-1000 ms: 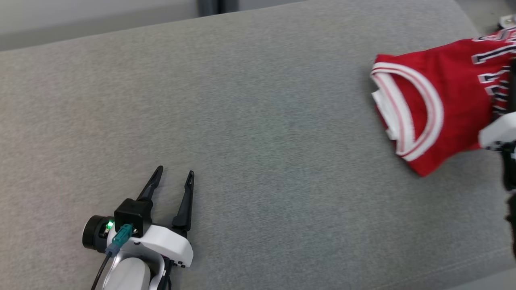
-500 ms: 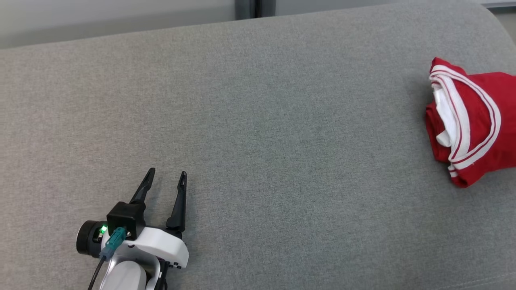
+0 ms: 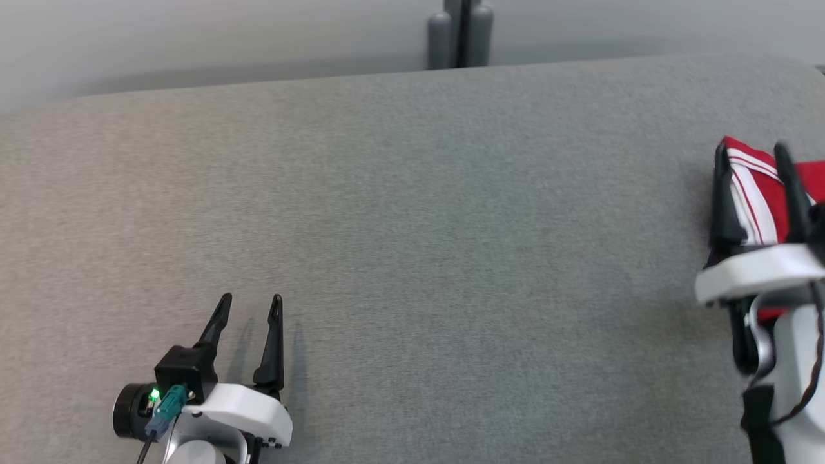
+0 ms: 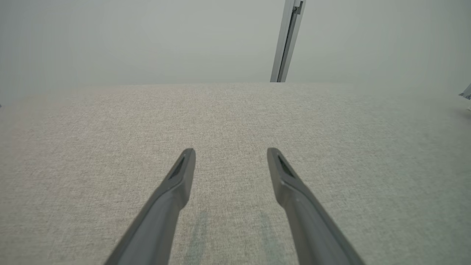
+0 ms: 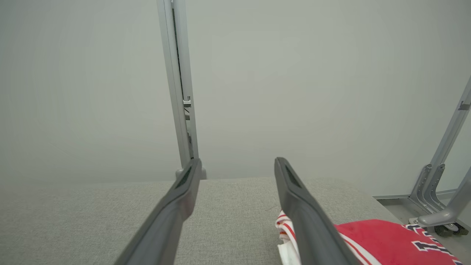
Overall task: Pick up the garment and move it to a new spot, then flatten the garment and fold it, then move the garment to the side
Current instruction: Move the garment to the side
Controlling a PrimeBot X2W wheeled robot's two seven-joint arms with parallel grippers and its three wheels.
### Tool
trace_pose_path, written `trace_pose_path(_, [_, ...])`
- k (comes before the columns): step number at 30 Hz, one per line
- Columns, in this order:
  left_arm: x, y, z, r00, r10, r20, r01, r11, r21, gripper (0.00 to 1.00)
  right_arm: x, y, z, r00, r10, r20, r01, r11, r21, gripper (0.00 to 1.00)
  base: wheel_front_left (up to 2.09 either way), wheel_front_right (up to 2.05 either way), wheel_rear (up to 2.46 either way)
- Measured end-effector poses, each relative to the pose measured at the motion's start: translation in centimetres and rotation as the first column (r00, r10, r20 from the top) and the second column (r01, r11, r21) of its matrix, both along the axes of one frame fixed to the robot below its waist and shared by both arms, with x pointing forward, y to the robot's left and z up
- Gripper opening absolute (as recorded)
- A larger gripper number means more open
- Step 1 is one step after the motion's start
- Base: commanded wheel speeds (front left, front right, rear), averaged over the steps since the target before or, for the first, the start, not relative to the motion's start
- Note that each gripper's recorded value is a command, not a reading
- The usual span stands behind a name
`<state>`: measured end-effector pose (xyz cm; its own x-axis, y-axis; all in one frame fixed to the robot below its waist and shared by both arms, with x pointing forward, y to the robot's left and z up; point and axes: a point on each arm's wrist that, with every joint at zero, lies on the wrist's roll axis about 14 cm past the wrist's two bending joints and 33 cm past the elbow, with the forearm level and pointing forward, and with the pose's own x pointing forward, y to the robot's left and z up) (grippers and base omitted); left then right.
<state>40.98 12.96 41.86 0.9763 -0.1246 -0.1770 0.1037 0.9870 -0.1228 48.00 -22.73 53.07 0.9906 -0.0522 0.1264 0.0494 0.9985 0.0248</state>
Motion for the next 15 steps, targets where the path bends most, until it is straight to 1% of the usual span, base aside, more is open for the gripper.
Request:
trace_pose_path(6, [-2.1,2.5,0.6,0.997,0.079,0.006,-0.079,0.997,0.011,1.00,-2.5,3.7,-3.9,0.991,0.087,-0.101,-0.083,0.996,0.041,1.00,0.00,0.00,0.00])
trace_pose_path(11, [-4.0,4.5,1.0,0.990,0.142,0.010,-0.142,0.990,0.018,1.00,-4.1,5.0,-5.3,0.983,0.117,-0.143,-0.110,0.993,0.052,1.00,0.00,0.00,0.00])
trace_pose_path(15, [-5.2,5.5,1.3,0.984,0.179,0.018,-0.180,0.983,0.025,1.00,-5.3,5.9,-5.8,0.978,0.139,-0.156,-0.126,0.987,0.096,1.00,0.00,0.00,0.00])
